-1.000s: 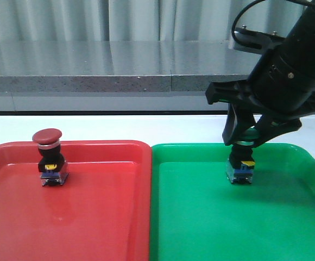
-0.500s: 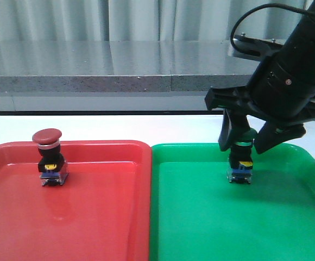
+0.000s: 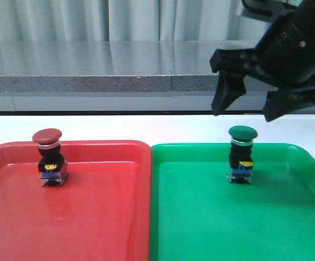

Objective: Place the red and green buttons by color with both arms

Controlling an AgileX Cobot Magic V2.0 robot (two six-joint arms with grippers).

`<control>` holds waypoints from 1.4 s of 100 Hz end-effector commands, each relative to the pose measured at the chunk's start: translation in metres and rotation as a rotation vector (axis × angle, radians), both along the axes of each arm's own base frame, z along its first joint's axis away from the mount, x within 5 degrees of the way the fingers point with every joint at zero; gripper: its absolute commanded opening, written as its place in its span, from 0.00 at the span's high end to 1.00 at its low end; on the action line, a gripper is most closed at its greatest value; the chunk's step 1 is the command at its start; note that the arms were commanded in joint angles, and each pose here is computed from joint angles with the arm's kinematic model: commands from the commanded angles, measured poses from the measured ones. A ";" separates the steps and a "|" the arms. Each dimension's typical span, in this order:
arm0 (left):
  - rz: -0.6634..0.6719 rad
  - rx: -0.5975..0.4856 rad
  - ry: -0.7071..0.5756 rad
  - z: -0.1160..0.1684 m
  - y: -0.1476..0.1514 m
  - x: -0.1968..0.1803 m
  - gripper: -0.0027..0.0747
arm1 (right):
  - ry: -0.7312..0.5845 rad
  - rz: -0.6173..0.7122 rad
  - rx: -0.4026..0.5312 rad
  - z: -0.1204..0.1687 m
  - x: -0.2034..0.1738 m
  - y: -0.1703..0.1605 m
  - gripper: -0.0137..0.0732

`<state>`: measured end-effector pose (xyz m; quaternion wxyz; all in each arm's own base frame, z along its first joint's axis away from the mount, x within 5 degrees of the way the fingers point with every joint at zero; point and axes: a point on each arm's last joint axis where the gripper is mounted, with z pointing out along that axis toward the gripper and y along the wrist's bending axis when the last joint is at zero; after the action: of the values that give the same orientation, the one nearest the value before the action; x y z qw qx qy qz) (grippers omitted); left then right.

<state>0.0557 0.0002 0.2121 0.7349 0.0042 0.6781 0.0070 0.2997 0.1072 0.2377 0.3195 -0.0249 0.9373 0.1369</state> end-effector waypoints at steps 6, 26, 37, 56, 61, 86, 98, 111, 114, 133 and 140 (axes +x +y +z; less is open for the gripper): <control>-0.004 -0.015 -0.069 -0.005 0.000 -0.001 0.99 | -0.182 -0.003 0.003 0.045 -0.008 -0.012 0.13; -0.004 -0.015 -0.069 -0.005 0.000 -0.001 0.99 | -0.273 -0.050 -0.050 0.080 -0.027 -0.043 0.13; -0.004 -0.015 -0.069 -0.005 0.000 -0.001 0.99 | -0.326 -0.076 -0.091 0.101 -0.044 -0.060 0.13; -0.004 -0.015 -0.069 -0.005 0.000 -0.001 0.99 | -0.447 -0.091 -0.134 0.132 -0.084 -0.074 0.13; -0.004 -0.015 -0.069 -0.005 0.000 -0.001 0.99 | -0.479 -0.092 -0.141 0.136 -0.096 -0.077 0.13; -0.004 -0.015 -0.069 -0.005 0.000 -0.001 0.99 | -0.598 -0.103 -0.139 0.134 -0.160 -0.088 0.14; -0.004 -0.015 -0.069 -0.005 0.000 -0.001 0.99 | -0.609 -0.107 -0.138 0.120 -0.186 -0.093 0.14; -0.004 -0.015 -0.069 -0.005 0.000 -0.001 0.99 | -0.614 -0.110 -0.137 0.104 -0.207 -0.096 0.14; -0.004 -0.015 -0.069 -0.005 0.000 -0.001 0.99 | -0.618 -0.111 -0.136 0.100 -0.212 -0.097 0.14; -0.004 -0.015 -0.069 -0.005 0.000 -0.001 0.99 | -0.627 -0.115 -0.134 0.085 -0.232 -0.100 0.14; -0.004 -0.015 -0.069 -0.005 0.000 -0.001 0.99 | -0.633 -0.116 -0.133 0.085 -0.233 -0.101 0.14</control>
<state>0.0557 0.0002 0.2121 0.7349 0.0042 0.6781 0.0070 0.0668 0.0073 0.3105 0.5627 -0.0321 0.8247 0.0466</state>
